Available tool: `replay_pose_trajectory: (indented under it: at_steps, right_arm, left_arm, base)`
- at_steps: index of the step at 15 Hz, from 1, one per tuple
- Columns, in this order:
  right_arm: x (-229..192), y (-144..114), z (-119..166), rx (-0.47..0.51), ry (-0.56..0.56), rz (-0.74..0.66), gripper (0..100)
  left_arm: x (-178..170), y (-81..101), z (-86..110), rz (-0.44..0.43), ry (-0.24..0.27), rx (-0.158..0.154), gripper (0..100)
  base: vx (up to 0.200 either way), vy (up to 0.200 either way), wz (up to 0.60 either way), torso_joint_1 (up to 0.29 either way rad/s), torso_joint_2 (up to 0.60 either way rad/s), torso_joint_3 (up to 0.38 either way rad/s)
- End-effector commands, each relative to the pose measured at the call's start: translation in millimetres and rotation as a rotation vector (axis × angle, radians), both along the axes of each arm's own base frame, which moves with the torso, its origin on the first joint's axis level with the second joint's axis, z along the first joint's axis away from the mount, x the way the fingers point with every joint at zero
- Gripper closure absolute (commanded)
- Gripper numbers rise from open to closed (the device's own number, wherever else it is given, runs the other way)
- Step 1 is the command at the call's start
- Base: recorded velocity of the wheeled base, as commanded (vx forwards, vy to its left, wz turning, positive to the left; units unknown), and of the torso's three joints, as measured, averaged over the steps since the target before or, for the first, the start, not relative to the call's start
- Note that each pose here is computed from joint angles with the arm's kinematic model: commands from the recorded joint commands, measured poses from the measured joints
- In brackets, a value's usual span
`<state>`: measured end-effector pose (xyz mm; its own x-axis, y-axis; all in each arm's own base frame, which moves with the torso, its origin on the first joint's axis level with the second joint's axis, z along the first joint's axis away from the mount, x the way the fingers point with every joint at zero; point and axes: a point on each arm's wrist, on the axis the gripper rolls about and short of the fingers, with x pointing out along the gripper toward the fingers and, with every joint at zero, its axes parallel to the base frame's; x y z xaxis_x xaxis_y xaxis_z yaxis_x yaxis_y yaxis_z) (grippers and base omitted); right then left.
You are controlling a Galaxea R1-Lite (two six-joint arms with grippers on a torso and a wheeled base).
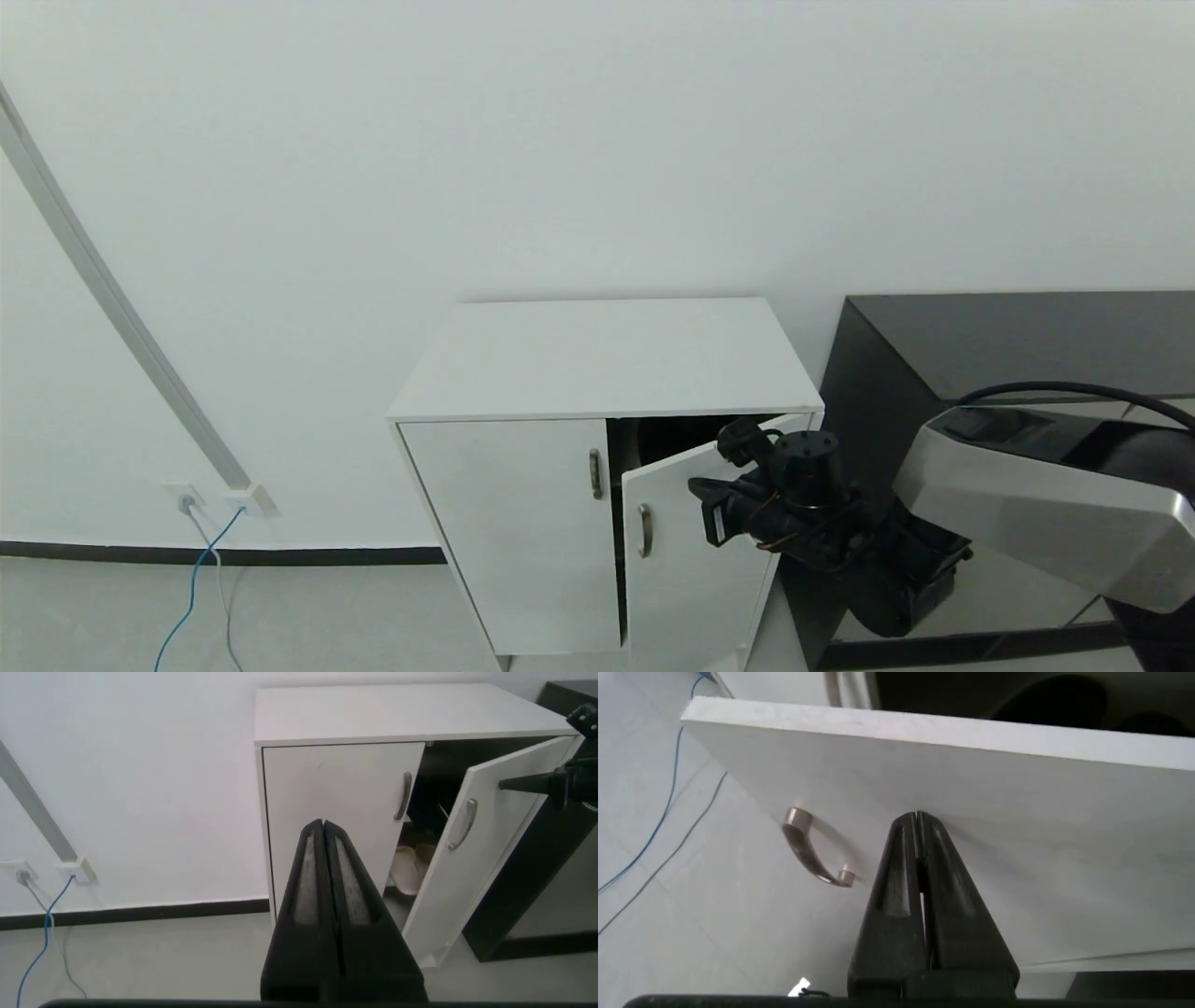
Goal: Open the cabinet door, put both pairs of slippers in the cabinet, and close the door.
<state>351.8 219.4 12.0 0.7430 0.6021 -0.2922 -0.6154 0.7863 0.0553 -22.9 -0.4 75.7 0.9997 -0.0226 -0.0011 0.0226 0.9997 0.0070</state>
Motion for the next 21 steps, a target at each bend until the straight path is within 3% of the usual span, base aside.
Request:
replay_pose_trajectory:
  at_steps: [1,21]
  right_arm:
    - [13.1,-4.3,-8.1,-0.001,0.003,-0.025,100]
    - [50.4,-19.2,-3.1,0.015,-0.023,-0.096,100]
  left_arm:
    - [0.0,0.0,-0.1,0.000,0.000,0.001,100]
    - [0.0,0.0,-0.1,0.000,0.000,-0.001,100]
  base:
    - [0.000,0.000,0.00,0.000,0.00,0.000]
    - [0.000,0.000,0.00,0.000,0.00,0.000]
